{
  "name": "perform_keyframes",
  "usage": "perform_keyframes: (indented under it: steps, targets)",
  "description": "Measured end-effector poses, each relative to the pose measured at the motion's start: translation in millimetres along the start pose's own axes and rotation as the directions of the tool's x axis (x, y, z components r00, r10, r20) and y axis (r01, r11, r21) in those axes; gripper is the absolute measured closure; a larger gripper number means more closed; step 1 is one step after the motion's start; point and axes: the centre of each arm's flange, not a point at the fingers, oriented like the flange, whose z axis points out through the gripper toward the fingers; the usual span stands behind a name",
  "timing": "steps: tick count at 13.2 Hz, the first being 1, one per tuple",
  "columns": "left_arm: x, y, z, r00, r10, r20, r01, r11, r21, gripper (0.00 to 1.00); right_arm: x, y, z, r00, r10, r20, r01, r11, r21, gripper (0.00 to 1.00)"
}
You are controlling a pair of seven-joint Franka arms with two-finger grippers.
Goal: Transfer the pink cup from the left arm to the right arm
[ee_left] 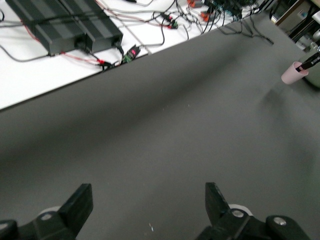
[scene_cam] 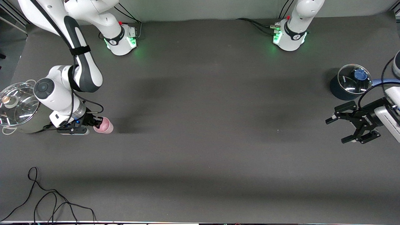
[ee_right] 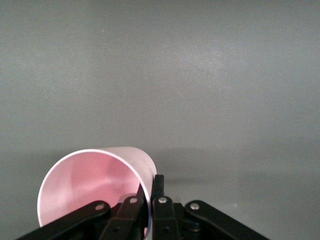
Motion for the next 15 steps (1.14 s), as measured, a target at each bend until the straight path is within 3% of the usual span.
perform_keyframes:
  steps: [3,6,10,12,15]
  targets:
    - [16,18,-22,0.989,-0.054,0.139,0.047,0.997,0.058,0.0,-1,0,27,1.0,-0.007,0.001,0.007,0.999,-0.031,0.95]
    - [33,40,-47,0.939,-0.241,0.246,0.207,0.966,0.155,0.0,-2,-1,42,1.0,-0.014,0.005,0.014,0.999,-0.049,0.95]
    - [47,68,-53,0.817,-0.495,0.297,0.407,0.859,0.311,0.0,-1,-1,42,1.0,-0.021,0.004,0.021,0.999,-0.05,0.57]
    - [51,77,-55,0.788,-0.53,0.314,0.407,0.83,0.38,0.0,0,-2,38,1.0,-0.021,0.008,0.021,0.999,-0.045,0.37]
    - [52,84,-62,0.738,-0.612,0.284,0.448,0.759,0.471,0.0,9,0,2,0.999,-0.009,0.036,0.009,1.0,-0.012,0.05]
